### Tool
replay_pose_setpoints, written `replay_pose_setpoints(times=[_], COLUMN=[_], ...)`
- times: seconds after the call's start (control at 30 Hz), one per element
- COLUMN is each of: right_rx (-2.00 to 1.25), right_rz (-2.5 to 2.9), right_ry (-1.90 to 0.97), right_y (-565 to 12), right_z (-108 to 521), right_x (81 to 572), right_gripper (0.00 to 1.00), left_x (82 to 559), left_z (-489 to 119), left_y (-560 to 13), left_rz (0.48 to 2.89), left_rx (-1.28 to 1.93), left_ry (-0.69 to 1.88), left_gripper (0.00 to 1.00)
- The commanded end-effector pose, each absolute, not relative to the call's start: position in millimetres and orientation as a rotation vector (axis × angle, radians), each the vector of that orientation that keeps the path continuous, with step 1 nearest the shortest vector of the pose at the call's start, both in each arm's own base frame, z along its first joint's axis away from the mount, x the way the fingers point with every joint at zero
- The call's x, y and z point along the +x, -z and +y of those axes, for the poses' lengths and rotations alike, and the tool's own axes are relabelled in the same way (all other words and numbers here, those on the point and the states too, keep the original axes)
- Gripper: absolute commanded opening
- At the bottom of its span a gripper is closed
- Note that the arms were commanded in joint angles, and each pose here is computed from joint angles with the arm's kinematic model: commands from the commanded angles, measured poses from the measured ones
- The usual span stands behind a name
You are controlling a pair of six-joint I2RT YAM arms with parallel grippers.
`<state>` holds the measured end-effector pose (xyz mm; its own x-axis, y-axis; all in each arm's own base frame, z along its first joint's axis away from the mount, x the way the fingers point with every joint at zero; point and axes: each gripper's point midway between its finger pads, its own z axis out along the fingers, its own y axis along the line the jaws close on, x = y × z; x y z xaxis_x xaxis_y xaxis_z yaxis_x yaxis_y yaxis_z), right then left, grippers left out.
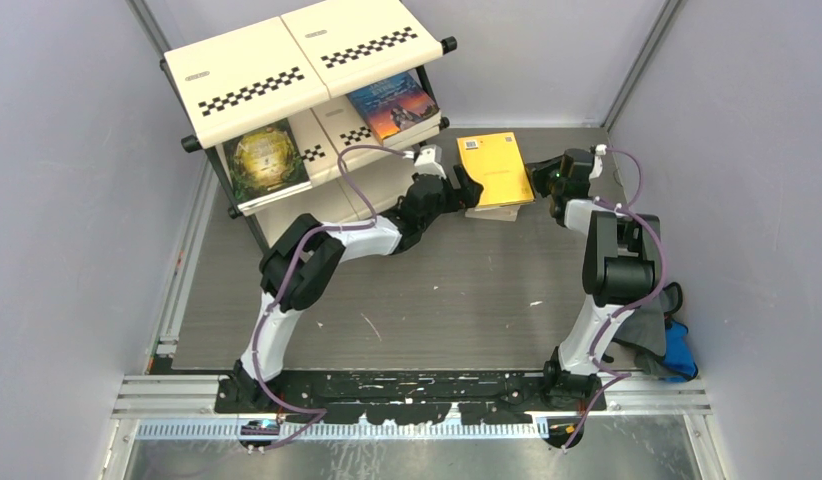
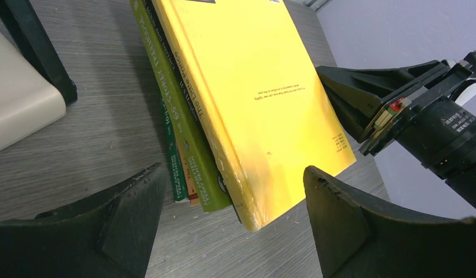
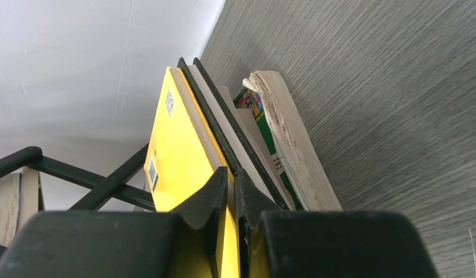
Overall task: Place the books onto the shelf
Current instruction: Pick up the book from the center of the board.
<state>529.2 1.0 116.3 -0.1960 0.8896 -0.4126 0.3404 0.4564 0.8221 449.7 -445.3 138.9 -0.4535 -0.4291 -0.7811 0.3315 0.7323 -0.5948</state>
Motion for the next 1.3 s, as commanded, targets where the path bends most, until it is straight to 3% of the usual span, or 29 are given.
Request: replay_pose_setpoints(times=[0.0,1.27], right_rx=[0.988,0.880], right_rz=[1.708,1.810], right_ry=[-0.779,-0.862], right_y=[-141,-137], right_z=[8,42], right_x=[541,528], right_gripper=[0.15,0.17], left_x=[459,456], left_z=[-458,-463], left_y=[-176,-151], left_rz=[1.746,1.815], left_rx=[-0.096,-0.050], left_ry=[0.981,1.136], left_gripper=[0.87,0.82])
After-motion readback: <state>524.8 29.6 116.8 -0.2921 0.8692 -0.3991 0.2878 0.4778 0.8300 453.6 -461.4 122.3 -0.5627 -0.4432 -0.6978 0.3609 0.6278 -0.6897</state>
